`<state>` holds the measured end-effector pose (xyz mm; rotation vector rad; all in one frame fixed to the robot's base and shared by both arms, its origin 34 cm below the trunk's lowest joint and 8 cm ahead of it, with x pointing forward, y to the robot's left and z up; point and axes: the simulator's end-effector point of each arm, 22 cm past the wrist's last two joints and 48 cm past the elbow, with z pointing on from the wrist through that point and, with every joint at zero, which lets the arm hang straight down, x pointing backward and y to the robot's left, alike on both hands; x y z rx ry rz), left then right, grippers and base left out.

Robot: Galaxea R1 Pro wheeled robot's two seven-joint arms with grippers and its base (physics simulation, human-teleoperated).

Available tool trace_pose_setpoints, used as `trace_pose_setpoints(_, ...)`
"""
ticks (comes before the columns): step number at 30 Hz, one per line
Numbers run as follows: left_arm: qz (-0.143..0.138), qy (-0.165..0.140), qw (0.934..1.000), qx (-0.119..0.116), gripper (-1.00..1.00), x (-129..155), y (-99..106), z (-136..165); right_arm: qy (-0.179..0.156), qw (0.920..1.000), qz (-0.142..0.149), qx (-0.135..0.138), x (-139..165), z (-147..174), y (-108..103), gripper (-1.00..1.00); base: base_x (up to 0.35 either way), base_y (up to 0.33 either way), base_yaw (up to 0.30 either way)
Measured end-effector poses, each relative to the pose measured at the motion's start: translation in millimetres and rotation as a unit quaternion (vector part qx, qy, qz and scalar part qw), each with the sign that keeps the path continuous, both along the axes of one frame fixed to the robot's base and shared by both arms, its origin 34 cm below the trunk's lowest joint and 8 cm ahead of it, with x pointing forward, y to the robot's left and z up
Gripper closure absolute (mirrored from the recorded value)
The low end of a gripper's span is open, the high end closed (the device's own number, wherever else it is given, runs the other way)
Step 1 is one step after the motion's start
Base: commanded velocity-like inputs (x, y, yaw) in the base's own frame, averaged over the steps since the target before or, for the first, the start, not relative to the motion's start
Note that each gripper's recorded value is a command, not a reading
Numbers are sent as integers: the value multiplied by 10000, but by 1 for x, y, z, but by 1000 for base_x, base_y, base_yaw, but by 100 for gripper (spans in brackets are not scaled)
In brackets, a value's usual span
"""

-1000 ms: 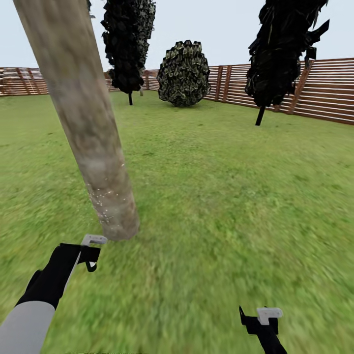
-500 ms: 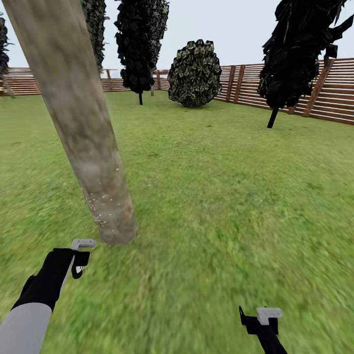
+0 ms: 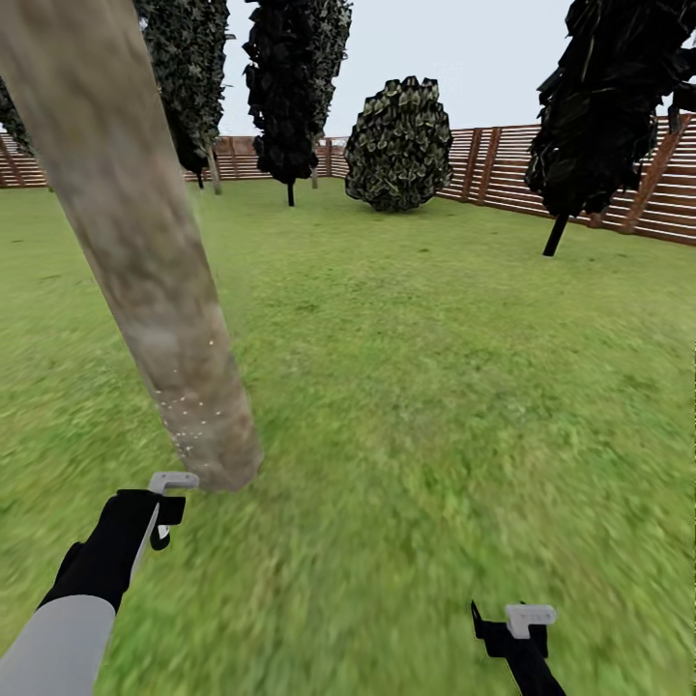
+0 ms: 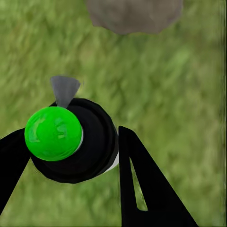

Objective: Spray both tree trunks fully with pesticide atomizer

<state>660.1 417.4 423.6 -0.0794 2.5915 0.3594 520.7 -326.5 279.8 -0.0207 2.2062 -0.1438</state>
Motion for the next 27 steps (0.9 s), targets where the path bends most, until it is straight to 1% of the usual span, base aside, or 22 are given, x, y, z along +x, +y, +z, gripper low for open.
trace_pose_setpoints(8, 0, 1, 10000, 9, 100, 0, 1, 0, 4, 10000, 0, 0, 0, 0, 0, -100, 114, -262, 1)
trace_pose_setpoints(10, -1, -4, 10000, 19, 100, 0, 1, 1, 4, 10000, 1, 3, 0, 0, 0, -100, 89, -265, 123)
trace_pose_setpoints(20, 8, -7, 10000, 27, 100, 1, 2, 1, 3, 10000, 1, 7, 0, 0, 1, -100, 6, -269, 268)
trace_pose_setpoints(24, 13, 5, 10000, -20, 100, 0, 0, 0, 4, 10000, 0, 8, 0, 0, 1, -100, 0, -47, 277)
trace_pose_setpoints(25, 18, 29, 10000, -29, 100, -2, 0, -2, 3, 10000, 0, 7, 0, 0, 1, -100, 0, -10, 278)
trace_pose_setpoints(26, 31, 145, 9999, -68, 100, -9, 0, -12, 4, 10000, 0, 5, 0, 0, 1, -100, 0, -4, 276)
trace_pose_setpoints(27, 19, 327, 9994, -124, 100, -21, -3, -31, 5, 10000, -1, 3, 0, 0, 0, -100, 0, -2, 270)
